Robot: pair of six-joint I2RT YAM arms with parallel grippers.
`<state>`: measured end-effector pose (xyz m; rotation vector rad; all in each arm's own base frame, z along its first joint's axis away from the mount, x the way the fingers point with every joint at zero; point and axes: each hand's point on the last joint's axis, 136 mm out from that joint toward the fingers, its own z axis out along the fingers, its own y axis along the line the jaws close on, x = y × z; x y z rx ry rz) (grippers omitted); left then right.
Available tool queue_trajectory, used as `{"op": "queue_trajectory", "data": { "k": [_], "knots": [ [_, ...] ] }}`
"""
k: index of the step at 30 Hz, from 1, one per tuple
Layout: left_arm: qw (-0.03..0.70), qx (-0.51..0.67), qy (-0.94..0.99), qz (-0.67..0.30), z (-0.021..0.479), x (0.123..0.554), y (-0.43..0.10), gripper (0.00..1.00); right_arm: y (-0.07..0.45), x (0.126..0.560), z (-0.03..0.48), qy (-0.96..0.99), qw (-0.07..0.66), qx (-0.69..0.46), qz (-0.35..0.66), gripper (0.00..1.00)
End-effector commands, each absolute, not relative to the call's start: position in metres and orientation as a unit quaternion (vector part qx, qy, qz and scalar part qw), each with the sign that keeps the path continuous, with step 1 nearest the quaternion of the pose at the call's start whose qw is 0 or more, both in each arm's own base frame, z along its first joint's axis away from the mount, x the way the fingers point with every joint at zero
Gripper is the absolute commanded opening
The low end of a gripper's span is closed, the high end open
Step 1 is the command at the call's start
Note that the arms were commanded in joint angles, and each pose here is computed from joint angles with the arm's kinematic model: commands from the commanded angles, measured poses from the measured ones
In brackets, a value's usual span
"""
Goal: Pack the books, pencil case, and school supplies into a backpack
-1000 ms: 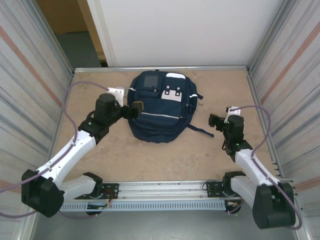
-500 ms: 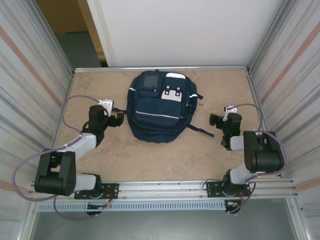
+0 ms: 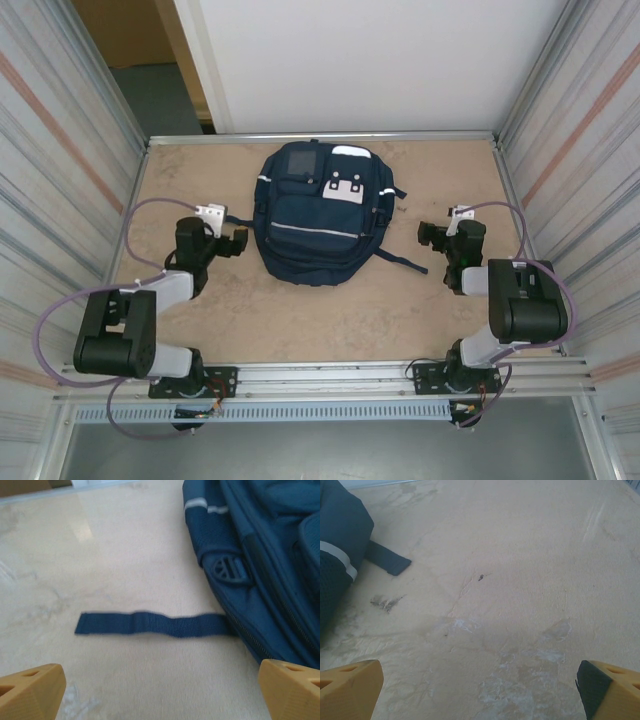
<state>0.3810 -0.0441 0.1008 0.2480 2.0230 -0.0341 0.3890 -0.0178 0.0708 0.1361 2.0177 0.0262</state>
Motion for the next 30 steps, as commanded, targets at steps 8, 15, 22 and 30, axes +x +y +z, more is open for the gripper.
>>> {"op": "queue_trajectory", "data": {
  "k": [8,15,22,30],
  "knots": [
    [0.564,0.049,0.824,-0.018,0.094,0.397,-0.012,0.99,-0.016,0.395,0.081,0.837,0.545,0.051,0.011,0.99],
    [0.556,0.049,0.83,-0.018,0.092,0.395,-0.013,0.99,-0.017,0.395,0.08,0.838,0.544,0.052,0.013,0.99],
    [0.554,0.05,0.831,-0.017,0.091,0.395,-0.013,0.99,-0.017,0.395,0.08,0.838,0.544,0.052,0.014,0.99],
    [0.555,0.049,0.83,-0.016,0.091,0.395,-0.013,0.99,-0.016,0.396,0.081,0.838,0.544,0.052,0.013,0.99]
  ]
}}
